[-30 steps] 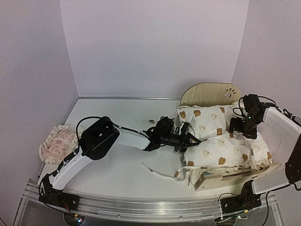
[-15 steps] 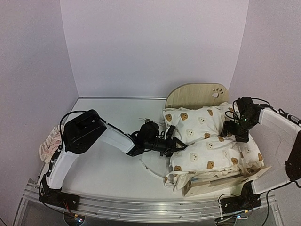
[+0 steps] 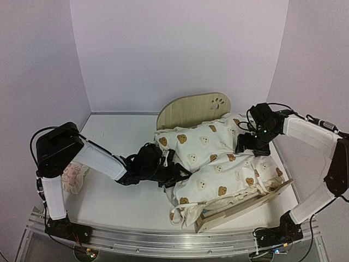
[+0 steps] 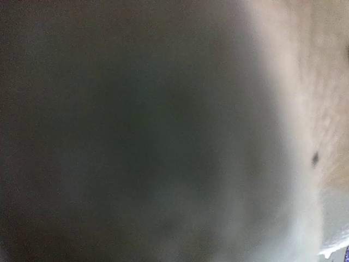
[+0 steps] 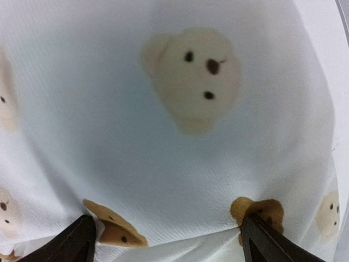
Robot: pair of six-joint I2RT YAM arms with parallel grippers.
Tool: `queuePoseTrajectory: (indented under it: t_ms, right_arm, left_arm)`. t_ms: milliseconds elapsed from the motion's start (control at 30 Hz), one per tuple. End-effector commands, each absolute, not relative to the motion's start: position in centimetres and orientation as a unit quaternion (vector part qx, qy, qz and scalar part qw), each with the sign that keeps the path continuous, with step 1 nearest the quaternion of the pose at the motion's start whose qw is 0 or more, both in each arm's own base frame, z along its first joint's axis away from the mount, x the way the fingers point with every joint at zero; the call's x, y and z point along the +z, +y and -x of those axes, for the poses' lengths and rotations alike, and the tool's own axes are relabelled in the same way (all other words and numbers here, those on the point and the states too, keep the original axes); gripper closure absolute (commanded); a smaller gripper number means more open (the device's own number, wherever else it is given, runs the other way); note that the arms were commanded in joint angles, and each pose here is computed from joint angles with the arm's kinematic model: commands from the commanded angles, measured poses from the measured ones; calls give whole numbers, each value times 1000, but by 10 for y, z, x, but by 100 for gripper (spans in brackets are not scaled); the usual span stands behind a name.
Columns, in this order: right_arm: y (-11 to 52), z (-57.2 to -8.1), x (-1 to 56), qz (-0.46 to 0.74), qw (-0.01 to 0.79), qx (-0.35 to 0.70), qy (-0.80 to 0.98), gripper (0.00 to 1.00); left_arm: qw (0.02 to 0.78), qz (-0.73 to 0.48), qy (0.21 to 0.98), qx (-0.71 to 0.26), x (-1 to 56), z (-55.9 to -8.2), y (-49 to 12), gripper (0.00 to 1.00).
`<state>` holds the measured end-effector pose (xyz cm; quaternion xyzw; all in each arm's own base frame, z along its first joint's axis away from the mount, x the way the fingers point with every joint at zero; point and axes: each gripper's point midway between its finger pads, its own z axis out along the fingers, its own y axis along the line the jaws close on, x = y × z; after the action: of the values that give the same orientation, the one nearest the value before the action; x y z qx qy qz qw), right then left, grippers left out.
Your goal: Set up the pet bed
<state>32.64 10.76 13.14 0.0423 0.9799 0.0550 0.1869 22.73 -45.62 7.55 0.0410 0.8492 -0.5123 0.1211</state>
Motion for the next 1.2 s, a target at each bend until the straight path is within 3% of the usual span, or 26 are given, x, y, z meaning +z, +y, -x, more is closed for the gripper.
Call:
queuePoseTrajectory:
  t_ms: [0, 67, 267, 600, 800, 1167]
  right_arm:
    - [103, -323, 162, -53, 215, 54, 974, 3]
    - [99, -316, 177, -55, 227, 55, 971, 2]
    - [90, -288, 219, -66, 260, 75, 961, 2]
    - [67, -229, 228, -141, 248, 86, 955, 2]
    - [76, -197, 215, -181, 222, 149, 946, 2]
    - [68, -154, 158, -243, 137, 136, 951, 2]
  left_arm:
    - [256, -79, 891, -366, 64, -241, -404, 34]
    - [271, -72, 904, -323, 63, -243, -386, 23]
    - [302, -101, 921, -224, 87, -244, -345, 1]
    - [412, -189, 886, -95, 195, -267, -303, 0]
    - [486, -264, 826, -108, 265, -312, -322, 0]
    - [514, -359, 768, -131, 290, -404, -361, 2]
